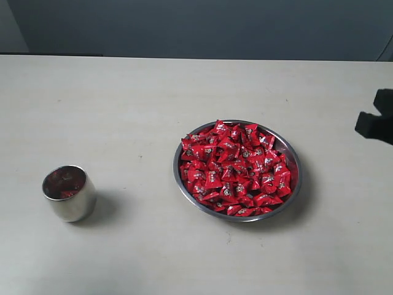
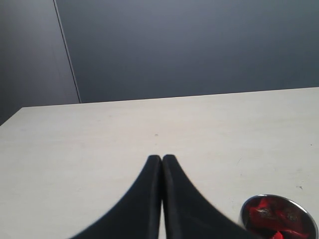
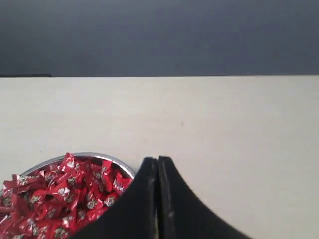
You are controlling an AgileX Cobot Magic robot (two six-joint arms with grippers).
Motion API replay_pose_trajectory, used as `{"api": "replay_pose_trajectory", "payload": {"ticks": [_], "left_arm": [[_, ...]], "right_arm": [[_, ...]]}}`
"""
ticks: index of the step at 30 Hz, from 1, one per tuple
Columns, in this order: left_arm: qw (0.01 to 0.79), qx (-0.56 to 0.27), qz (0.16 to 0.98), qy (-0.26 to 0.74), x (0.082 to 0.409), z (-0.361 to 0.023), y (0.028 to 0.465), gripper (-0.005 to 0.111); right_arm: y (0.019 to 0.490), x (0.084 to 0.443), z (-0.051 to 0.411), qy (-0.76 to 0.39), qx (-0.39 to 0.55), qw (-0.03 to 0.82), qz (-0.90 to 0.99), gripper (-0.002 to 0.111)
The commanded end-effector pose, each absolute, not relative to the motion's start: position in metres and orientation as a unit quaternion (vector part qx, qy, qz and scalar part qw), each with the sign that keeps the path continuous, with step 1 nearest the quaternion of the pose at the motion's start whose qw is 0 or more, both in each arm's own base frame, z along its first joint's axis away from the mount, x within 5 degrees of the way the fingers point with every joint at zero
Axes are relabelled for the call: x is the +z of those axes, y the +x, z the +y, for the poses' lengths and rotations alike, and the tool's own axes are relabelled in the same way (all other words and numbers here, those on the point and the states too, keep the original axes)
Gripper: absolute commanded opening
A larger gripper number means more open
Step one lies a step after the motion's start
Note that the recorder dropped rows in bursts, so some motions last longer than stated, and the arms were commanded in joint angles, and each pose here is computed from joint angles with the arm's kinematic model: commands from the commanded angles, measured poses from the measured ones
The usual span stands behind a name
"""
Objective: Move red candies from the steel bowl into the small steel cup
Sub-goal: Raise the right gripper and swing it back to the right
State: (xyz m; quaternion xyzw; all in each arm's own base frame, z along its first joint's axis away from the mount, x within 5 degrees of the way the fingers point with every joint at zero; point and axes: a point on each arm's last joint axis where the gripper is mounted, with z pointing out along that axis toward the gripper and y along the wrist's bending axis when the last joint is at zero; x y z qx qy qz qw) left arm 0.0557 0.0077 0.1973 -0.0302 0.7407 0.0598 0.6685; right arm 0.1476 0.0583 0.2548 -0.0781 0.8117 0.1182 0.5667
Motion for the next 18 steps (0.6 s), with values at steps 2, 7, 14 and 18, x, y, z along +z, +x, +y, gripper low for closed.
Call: {"api": "replay_pose_trajectory", "payload": {"ticks": [2,7,14,18], "left_arm": [[0.671,0.060,0.739,-0.030,0.197,0.008,0.056,0.000],[0.671,0.060,0.739,-0.030,0.197,0.008,0.056,0.000],[0.671,0.060,0.739,-0.030,0.197,0.008,0.056,0.000],[0.671,0.060,0.739,-0.030,0.197,0.008,0.056,0.000]], "right_arm": [[0.128,0.235,0.052,-0.046,0.159,0.549,0.819,-0.001],[0.123,0.231,0.059,-0.087,0.186,0.533,0.821,-0.001],[0.143,0.220,0.076,-0.126,0.187,0.469,0.854,-0.001],[0.168,0.220,0.093,-0.185,0.167,0.444,0.861,-0.001]]}}
